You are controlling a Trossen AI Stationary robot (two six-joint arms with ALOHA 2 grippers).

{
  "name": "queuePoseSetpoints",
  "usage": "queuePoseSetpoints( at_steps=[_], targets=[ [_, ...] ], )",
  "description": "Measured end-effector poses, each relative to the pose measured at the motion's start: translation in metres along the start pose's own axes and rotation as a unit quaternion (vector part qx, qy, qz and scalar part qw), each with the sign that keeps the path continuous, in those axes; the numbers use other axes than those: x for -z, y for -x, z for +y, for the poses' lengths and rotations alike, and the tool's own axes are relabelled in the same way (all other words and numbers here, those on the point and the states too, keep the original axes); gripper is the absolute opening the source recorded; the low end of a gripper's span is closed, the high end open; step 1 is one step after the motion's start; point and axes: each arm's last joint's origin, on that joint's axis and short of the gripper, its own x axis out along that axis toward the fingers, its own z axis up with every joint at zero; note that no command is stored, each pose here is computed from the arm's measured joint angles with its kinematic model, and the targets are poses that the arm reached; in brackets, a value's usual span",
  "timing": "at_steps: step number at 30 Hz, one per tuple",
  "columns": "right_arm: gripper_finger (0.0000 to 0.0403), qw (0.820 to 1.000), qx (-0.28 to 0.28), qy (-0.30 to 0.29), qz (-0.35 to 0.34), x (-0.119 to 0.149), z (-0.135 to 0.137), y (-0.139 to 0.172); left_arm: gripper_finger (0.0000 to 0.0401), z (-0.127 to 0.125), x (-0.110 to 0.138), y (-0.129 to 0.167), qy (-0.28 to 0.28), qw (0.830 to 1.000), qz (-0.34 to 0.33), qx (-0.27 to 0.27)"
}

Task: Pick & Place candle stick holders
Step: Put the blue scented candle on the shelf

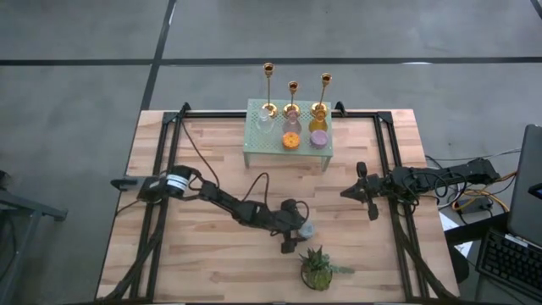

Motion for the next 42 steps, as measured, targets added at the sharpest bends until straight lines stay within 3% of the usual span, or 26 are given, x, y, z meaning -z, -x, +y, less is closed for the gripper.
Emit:
queuePoseSetpoints(
  at_steps=[5,10,18,26,33,38,42],
  targets=[
    [0.0018,1.000,0.001,0.000,0.000,0.000,0.000,0.000,0.0336,0.000,-0.001,0.001,-0.001,1.000,-0.005,0.001],
    [0.0018,1.000,0.001,0.000,-0.001,0.000,0.000,0.000,0.0296,0.000,-0.006,0.003,0.004,1.000,-0.012,0.002],
    [0.0018,1.000,0.000,0.000,0.000,0.000,0.000,0.000,0.0295,0.000,-0.024,0.019,0.006,1.000,-0.012,-0.003],
    [0.0018,1.000,0.000,0.000,0.000,0.000,0.000,0.000,0.0289,0.002,-0.073,0.072,-0.013,0.999,-0.030,-0.029],
    [0.0018,1.000,0.000,0.000,0.000,0.000,0.000,0.000,0.0245,0.008,-0.118,0.140,0.002,0.990,-0.073,-0.118],
    [0.0018,1.000,0.001,0.000,-0.001,0.000,0.000,0.000,0.0206,0.013,-0.132,0.179,0.003,0.988,-0.068,-0.141],
    [0.0018,1.000,0.000,0.000,0.000,0.000,0.000,0.000,0.0202,0.012,-0.138,0.191,0.001,0.988,-0.079,-0.134]
  ],
)
